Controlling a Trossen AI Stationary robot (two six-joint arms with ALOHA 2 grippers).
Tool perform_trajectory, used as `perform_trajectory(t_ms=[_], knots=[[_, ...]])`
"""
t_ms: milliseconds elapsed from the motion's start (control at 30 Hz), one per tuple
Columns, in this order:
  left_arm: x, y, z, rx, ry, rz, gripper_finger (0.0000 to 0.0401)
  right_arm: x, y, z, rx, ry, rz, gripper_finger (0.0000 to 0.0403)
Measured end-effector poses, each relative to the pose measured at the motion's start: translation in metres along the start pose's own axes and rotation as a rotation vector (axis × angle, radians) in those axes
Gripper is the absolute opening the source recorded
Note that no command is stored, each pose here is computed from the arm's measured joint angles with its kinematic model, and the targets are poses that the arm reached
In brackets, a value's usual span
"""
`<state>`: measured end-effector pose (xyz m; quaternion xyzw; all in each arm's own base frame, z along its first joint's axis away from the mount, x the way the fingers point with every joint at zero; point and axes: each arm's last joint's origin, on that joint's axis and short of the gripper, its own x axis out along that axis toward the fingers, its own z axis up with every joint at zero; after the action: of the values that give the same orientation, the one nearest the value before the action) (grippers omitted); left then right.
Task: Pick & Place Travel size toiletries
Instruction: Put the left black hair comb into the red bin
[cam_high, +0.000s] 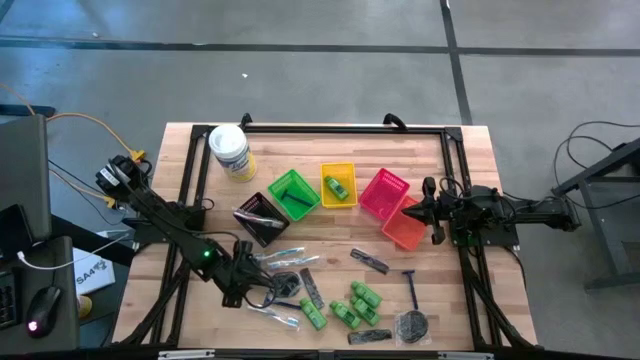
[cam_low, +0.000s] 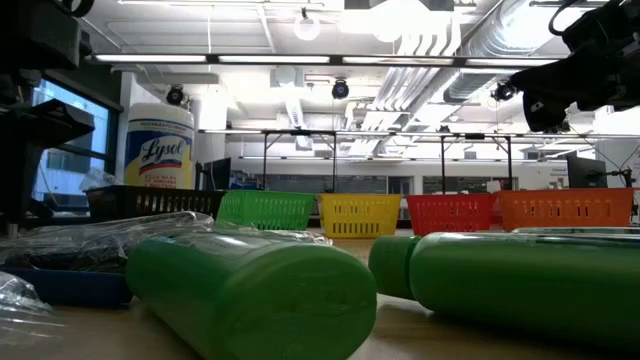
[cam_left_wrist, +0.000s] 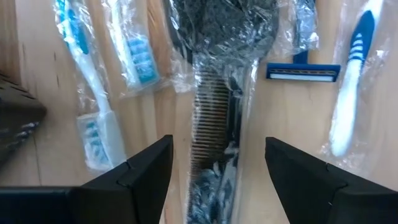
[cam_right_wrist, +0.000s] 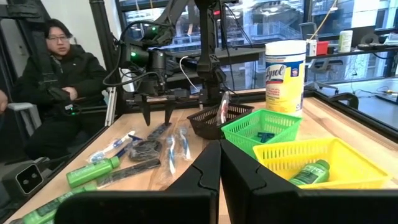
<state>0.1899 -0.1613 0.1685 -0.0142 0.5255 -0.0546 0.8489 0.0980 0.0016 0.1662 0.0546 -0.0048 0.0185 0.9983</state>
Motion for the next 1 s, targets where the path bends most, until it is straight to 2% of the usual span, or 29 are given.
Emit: perform_trajectory(t_ms=[400,867,1000], knots=[[0.026,-0.006,-0.008,0.020,0.054,0.066,0.0243,0.000,0.000,-0.001,0.000,0.008,-0.004,0.0002],[0.029,-0.008,-0.005,0.026,0.009,0.080,0.0243,0.001,0.000,-0.001,-0.004,0.009,-0.005,0.0002],[0.029,-0.008,-0.005,0.030,0.011,0.079,0.0226,0.001,-0.001,0.000,-0.009,0.004,-0.022,0.0002]])
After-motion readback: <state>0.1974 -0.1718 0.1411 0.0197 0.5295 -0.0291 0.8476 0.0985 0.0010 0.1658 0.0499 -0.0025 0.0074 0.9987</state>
